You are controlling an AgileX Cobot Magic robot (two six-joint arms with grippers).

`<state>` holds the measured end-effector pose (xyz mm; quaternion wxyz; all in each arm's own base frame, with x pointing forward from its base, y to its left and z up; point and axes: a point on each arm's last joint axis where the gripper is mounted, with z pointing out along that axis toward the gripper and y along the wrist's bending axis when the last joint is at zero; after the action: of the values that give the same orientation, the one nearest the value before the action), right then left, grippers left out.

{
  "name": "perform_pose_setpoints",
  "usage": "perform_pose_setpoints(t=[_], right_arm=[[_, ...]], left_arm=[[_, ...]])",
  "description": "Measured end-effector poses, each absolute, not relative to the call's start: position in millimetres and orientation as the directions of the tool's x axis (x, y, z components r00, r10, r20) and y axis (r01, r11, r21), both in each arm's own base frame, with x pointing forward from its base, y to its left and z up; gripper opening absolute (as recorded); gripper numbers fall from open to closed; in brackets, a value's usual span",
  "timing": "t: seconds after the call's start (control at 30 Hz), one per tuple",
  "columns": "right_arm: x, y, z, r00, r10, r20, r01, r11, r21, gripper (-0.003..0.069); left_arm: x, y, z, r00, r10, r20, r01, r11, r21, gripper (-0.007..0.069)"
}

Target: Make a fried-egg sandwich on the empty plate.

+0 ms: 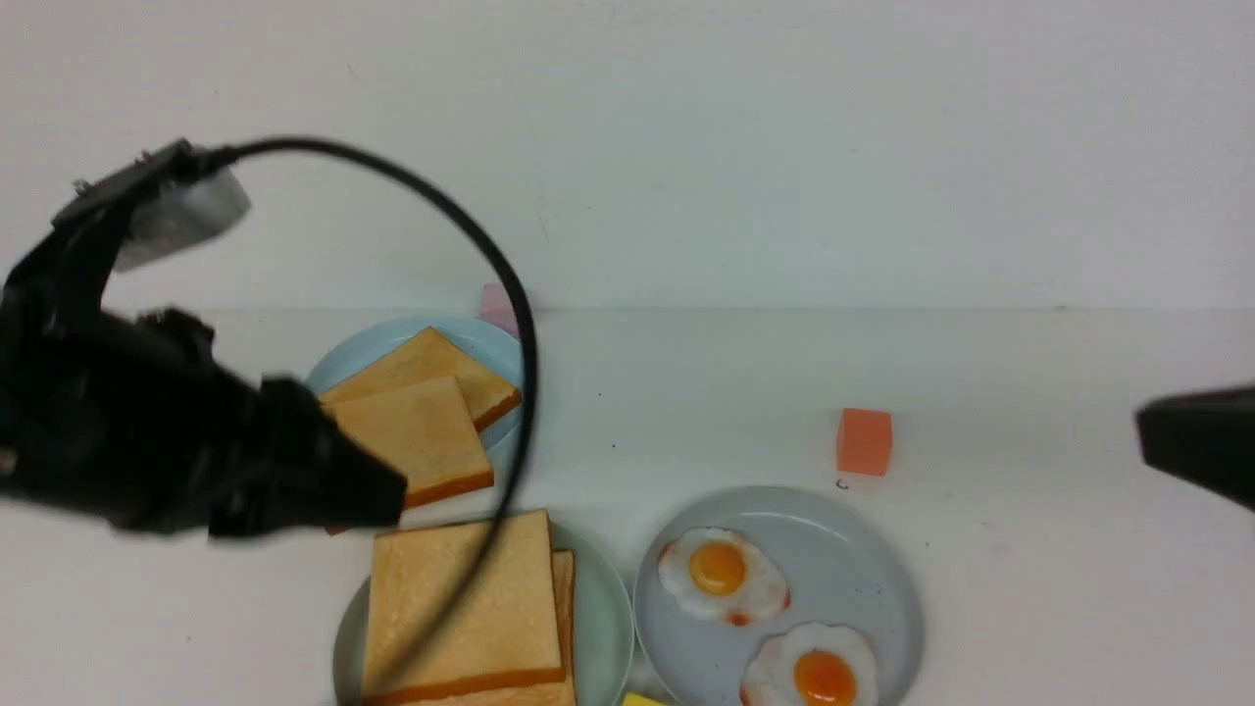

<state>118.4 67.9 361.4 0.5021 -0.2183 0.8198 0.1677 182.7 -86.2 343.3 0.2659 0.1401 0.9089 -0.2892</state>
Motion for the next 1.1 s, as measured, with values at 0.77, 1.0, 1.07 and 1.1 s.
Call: perform_pose_setpoints(t=[0.77, 1.0, 1.07, 1.1], right_arm=[[73, 32, 261, 0.011, 0.067, -0.998, -0.408, 0.911, 0.057, -0.0002], [73, 32, 261, 0.01, 0.07, -0.998, -0.408, 0.911, 0.06, 0.0002], [73, 32, 261, 0.01, 0.07, -0.998, -0.408, 0.911, 0.06, 0.0003], [73, 32, 261, 0.01, 0.07, -0.998, -0.408, 0.911, 0.06, 0.0004]], left_arm=[[52, -62, 309, -0.641, 0.02, -0.768, 0.526, 0.74, -0.42, -0.0013], [52, -62, 309, -0.641, 0.02, -0.767, 0.526, 0.74, -0.42, -0.0013], [52, -61, 309, -0.629, 0.03, -0.777, 0.533, 0.744, -0.403, -0.0013], [52, -56, 308, -0.561, 0.054, -0.826, 0.555, 0.765, -0.327, -0.0013]])
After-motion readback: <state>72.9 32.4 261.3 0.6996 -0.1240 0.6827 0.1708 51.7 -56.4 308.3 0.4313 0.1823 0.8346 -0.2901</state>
